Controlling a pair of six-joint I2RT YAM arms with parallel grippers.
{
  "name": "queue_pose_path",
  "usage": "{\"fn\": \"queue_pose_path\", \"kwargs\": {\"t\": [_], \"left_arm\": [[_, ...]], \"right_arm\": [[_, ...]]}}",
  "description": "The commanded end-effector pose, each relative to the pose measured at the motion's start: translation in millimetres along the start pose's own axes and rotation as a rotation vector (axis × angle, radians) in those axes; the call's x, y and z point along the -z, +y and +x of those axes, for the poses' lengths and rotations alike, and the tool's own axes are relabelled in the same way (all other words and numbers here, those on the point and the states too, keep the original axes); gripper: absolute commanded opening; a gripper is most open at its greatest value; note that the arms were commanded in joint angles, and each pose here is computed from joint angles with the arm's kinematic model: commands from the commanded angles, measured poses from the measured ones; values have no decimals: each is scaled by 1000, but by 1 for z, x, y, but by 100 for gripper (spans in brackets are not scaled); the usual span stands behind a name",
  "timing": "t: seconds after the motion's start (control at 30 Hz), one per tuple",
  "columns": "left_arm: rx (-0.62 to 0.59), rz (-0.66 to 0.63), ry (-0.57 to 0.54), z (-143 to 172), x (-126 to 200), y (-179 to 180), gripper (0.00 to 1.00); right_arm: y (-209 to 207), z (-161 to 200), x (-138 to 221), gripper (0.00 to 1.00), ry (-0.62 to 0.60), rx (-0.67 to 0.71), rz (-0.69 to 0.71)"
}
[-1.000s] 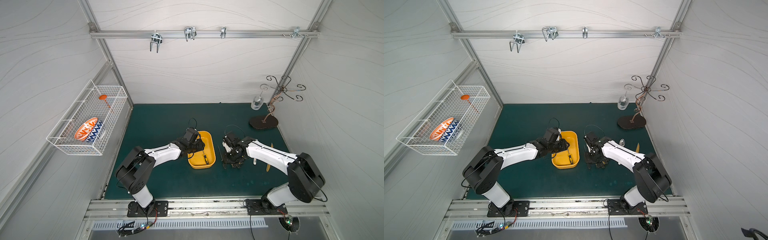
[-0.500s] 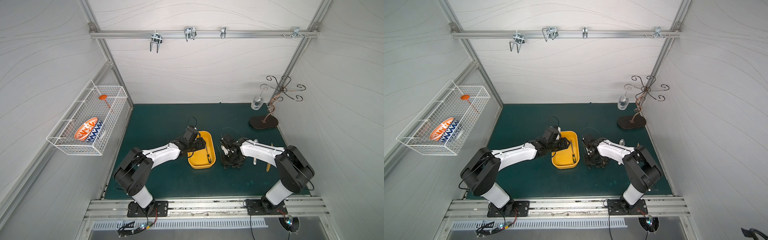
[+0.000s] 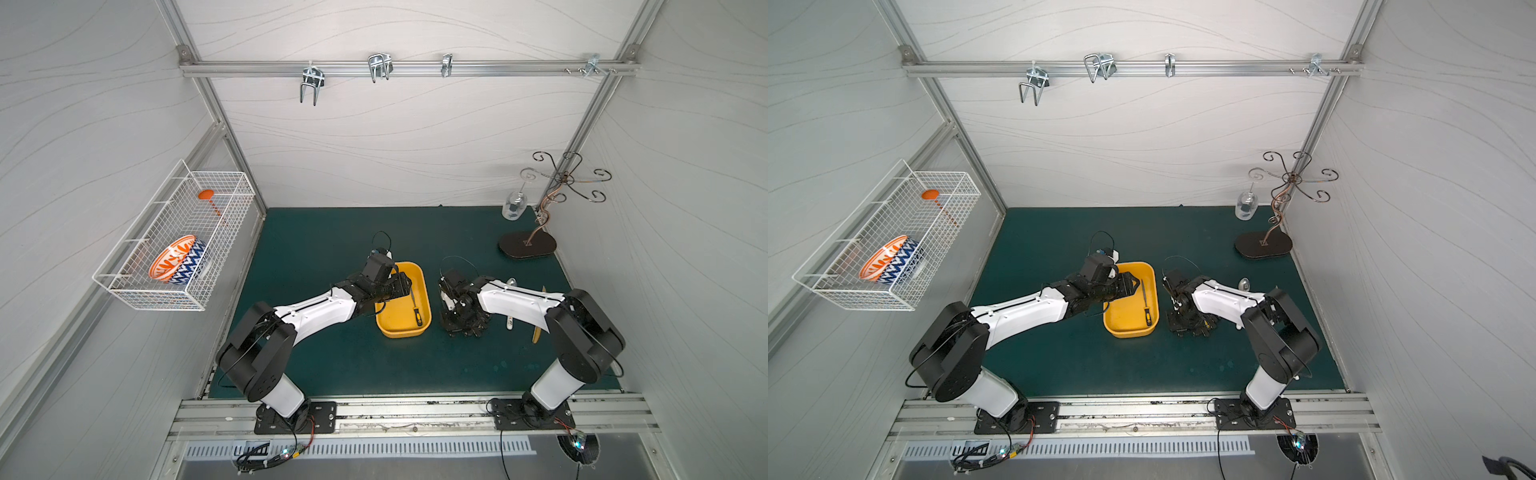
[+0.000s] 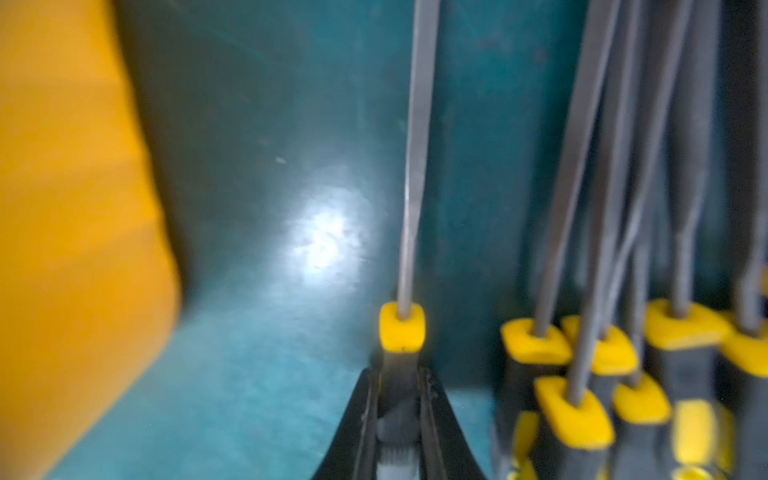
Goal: Put the file tool into the storage box
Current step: Pick up the file tool from the center of the board, then place the file tool in the storage box.
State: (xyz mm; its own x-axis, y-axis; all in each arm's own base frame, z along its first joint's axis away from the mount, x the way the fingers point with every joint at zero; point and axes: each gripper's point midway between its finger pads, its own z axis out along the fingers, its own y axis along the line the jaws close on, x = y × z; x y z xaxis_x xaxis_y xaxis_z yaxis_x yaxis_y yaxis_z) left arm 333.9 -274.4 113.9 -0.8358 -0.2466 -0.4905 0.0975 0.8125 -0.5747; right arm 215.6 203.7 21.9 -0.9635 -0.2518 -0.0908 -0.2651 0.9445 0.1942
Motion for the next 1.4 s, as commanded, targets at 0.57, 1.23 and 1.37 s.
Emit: {"fn": "queue_pose_path", "kwargs": {"t": [0.57, 1.23, 1.37], "left_arm": [[-66, 339, -94, -17, 30, -69, 81], [-49, 248, -50, -8, 14, -49, 0], [-41, 206, -35, -3, 2, -39, 0]], "right_arm": [[111, -41, 114, 9, -254, 232, -585], [105, -44, 104, 36, -281, 222, -436], [74, -49, 97, 44, -313, 133, -293]]}}
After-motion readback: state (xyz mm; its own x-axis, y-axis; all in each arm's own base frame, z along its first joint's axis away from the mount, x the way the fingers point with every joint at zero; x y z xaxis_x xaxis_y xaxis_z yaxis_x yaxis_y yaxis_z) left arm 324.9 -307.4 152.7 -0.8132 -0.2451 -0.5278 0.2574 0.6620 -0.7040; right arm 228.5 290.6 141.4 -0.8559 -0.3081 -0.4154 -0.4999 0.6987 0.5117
